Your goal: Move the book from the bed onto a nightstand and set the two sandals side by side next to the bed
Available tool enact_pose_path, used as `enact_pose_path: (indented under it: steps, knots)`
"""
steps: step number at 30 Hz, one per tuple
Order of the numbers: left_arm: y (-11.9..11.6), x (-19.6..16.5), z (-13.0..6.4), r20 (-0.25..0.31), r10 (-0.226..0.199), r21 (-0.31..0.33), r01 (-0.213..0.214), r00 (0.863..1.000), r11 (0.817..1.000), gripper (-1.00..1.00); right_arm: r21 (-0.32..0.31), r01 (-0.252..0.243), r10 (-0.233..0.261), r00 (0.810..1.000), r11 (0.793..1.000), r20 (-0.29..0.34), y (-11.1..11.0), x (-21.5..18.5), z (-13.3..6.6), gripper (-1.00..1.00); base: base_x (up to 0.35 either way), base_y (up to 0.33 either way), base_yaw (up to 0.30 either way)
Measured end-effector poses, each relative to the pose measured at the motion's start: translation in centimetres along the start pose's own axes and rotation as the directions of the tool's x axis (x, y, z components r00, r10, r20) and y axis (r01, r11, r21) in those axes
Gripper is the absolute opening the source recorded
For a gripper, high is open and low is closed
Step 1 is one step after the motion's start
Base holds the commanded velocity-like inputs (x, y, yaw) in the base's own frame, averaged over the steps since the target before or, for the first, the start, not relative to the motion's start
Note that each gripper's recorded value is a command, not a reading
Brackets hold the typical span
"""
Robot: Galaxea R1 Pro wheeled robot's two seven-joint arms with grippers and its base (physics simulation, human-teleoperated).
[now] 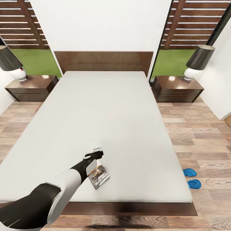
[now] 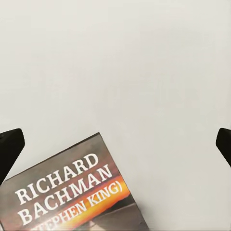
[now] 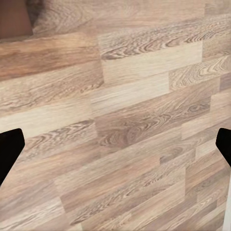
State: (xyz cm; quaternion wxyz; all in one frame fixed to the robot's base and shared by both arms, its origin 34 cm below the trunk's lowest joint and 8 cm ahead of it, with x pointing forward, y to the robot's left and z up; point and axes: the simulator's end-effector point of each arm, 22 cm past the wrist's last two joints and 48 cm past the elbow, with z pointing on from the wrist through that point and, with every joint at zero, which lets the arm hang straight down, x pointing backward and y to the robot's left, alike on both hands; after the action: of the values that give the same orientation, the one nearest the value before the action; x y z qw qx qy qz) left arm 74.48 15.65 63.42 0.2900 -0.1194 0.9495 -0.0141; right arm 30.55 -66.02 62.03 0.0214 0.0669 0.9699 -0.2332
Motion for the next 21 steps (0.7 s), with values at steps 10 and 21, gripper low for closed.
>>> enact_pose_path:
  steps: [10, 21]
  knots:
    - [0.3, 0.9, 1.1, -0.009, 0.005, -0.007, -0.005, 1.0, 1.0, 1.0, -0.001, 0.0, 0.0, 1.0, 1.0, 0.0, 0.6, -0.1, 1.1, 1.0, 0.0, 0.0, 0.0]
    - [0.4, 1.5, 2.4, -0.008, 0.005, -0.006, -0.005, 1.0, 1.0, 1.0, -0.001, 0.0, 0.0, 1.0, 1.0, 0.0, 1.3, -0.2, 2.3, 1.0, 0.0, 0.0, 0.0]
